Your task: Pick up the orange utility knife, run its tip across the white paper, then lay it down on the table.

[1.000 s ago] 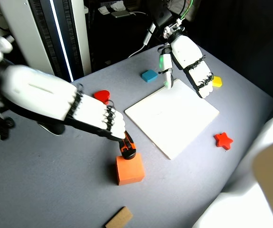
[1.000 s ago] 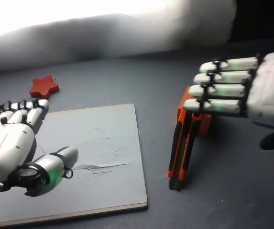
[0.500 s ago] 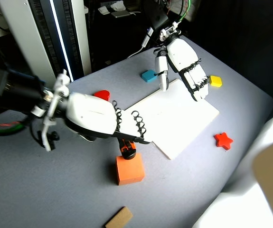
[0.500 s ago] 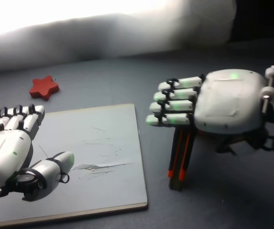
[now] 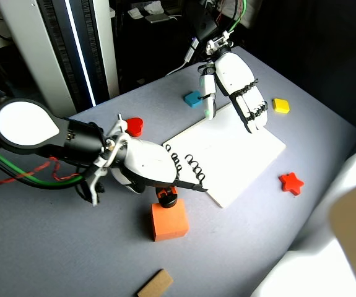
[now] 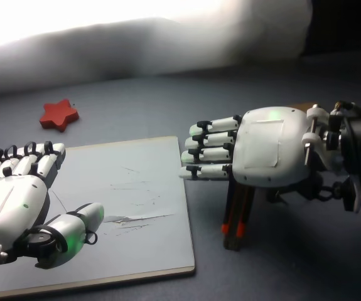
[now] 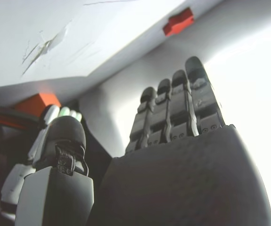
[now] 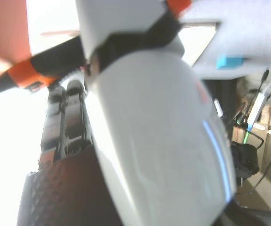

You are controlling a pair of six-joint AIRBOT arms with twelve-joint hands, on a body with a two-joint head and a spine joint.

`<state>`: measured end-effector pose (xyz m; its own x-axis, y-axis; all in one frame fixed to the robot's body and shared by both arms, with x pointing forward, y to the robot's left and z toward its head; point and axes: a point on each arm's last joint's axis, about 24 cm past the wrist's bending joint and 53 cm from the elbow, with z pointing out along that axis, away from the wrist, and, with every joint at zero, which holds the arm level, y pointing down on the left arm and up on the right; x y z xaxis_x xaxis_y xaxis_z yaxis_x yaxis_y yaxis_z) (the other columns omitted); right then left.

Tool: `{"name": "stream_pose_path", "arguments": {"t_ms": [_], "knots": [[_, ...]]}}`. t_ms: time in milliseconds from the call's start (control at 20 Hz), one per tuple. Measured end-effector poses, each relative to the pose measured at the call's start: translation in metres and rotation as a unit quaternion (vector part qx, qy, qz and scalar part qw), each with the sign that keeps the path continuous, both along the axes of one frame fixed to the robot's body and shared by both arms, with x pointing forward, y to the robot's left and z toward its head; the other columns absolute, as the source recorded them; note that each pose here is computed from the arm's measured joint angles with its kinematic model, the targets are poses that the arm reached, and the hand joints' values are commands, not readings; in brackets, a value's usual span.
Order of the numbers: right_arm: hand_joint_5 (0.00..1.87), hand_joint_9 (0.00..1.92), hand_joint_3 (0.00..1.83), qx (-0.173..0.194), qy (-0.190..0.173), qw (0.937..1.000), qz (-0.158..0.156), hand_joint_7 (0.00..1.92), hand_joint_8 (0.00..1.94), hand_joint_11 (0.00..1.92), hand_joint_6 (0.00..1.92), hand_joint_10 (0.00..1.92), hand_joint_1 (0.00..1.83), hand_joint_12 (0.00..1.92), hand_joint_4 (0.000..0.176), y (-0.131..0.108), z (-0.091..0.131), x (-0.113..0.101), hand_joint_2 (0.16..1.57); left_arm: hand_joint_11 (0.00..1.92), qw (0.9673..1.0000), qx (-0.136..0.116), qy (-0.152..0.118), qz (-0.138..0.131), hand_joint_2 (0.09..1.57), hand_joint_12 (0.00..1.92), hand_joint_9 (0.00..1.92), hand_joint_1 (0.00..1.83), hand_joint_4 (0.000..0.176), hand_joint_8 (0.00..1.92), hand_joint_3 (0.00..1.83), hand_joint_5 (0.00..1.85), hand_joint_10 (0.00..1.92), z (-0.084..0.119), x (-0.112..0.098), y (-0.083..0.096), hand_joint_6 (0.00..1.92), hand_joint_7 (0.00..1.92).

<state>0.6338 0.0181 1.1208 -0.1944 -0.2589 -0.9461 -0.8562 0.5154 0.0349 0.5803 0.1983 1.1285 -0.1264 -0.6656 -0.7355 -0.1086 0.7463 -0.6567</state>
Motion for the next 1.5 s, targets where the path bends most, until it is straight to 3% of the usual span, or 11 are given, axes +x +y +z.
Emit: {"name": "stream_pose_path", "arguments": {"t_ms": [200,450,550,700,900,1200,1250,1300,1350,1400,1500], "knots": [[0.00,0.00,0.00,-0.005,0.004,1.0000,-0.001,0.00,0.00,0.00,0.00,0.00,1.15,0.00,0.000,0.000,-0.009,0.006,0.99,0.00,1.0000,0.001,-0.002,0.001,1.34,0.45,0.01,0.06,0.000,0.00,0.00,0.00,0.01,0.001,0.001,0.001,0.00,0.01],[0.00,0.00,0.00,-0.004,0.004,1.0000,-0.001,0.00,0.00,0.00,0.00,0.00,1.16,0.00,0.000,0.006,-0.012,0.010,1.01,0.00,1.0000,0.003,-0.005,-0.001,1.33,0.38,0.03,0.16,0.000,0.01,0.00,0.00,0.01,0.003,0.001,-0.001,0.00,0.04],[0.00,0.00,0.00,-0.004,0.003,1.0000,0.002,0.00,0.00,0.00,0.00,0.00,1.17,0.00,0.000,0.008,-0.012,0.009,1.00,0.00,1.0000,0.001,-0.002,-0.002,1.34,0.35,0.02,0.11,0.000,0.00,0.00,0.00,0.00,0.002,0.000,-0.002,0.00,0.03],[0.00,0.00,0.01,-0.006,0.002,1.0000,0.002,0.00,0.00,0.00,0.00,0.00,1.13,0.00,0.000,0.007,-0.012,0.009,1.03,0.00,1.0000,0.004,-0.002,-0.002,1.33,0.54,0.04,0.08,0.000,0.01,0.00,0.00,0.01,0.003,0.000,-0.003,0.00,0.06],[0.00,0.00,0.01,-0.007,0.001,1.0000,0.000,0.00,0.00,0.00,0.00,0.00,1.17,0.00,0.000,0.007,-0.012,0.010,1.04,0.00,1.0000,0.003,-0.001,-0.005,1.32,0.60,0.05,0.15,0.000,0.01,0.00,0.00,0.01,0.003,-0.002,-0.005,0.00,0.09],[0.00,0.01,0.04,-0.007,-0.001,1.0000,0.000,0.00,0.00,0.00,0.00,0.01,1.15,0.00,0.000,0.009,-0.011,0.010,1.11,0.00,1.0000,0.004,-0.002,-0.004,1.32,0.41,0.02,0.19,0.000,0.00,0.00,0.00,0.01,0.003,-0.002,-0.004,0.00,0.08],[0.14,0.22,0.00,-0.008,-0.001,1.0000,0.000,0.19,0.01,0.00,0.00,0.04,1.06,0.53,0.000,0.009,-0.012,0.010,1.15,0.00,1.0000,0.004,-0.001,-0.004,1.32,0.45,0.05,0.17,0.000,0.01,0.00,0.00,0.01,0.003,-0.002,-0.004,0.00,0.11],[0.14,0.22,0.00,-0.007,-0.002,1.0000,0.000,0.19,0.01,0.00,0.00,0.04,1.06,0.53,0.000,0.010,-0.011,0.010,1.15,0.00,1.0000,0.004,-0.002,-0.004,1.32,0.45,0.05,0.17,0.000,0.01,0.00,0.00,0.01,0.003,-0.002,-0.004,0.00,0.11],[0.66,0.37,0.00,-0.007,-0.003,1.0000,0.001,0.45,0.97,0.10,1.16,1.19,1.09,1.55,0.000,0.010,-0.011,0.009,1.25,0.00,1.0000,0.004,-0.002,-0.004,1.32,0.58,0.06,0.15,0.000,0.01,0.00,0.03,0.01,0.003,-0.002,-0.004,0.01,0.14],[0.76,0.35,0.00,-0.006,-0.002,1.0000,0.002,0.49,1.65,0.14,1.28,1.56,1.15,1.82,0.000,0.011,-0.010,0.008,1.29,0.00,1.0000,0.004,-0.001,-0.004,1.32,0.60,0.07,0.15,0.000,0.01,0.00,0.03,0.01,0.003,-0.002,-0.004,0.01,0.15],[0.71,0.63,0.01,0.001,-0.002,0.9999,0.011,0.61,1.82,0.47,1.32,1.90,1.16,1.92,0.000,0.017,-0.005,0.004,1.31,0.00,1.0000,0.004,-0.001,-0.004,1.31,0.68,0.09,0.13,0.000,0.00,0.00,0.03,0.02,0.003,-0.002,-0.004,0.00,0.16]]}}
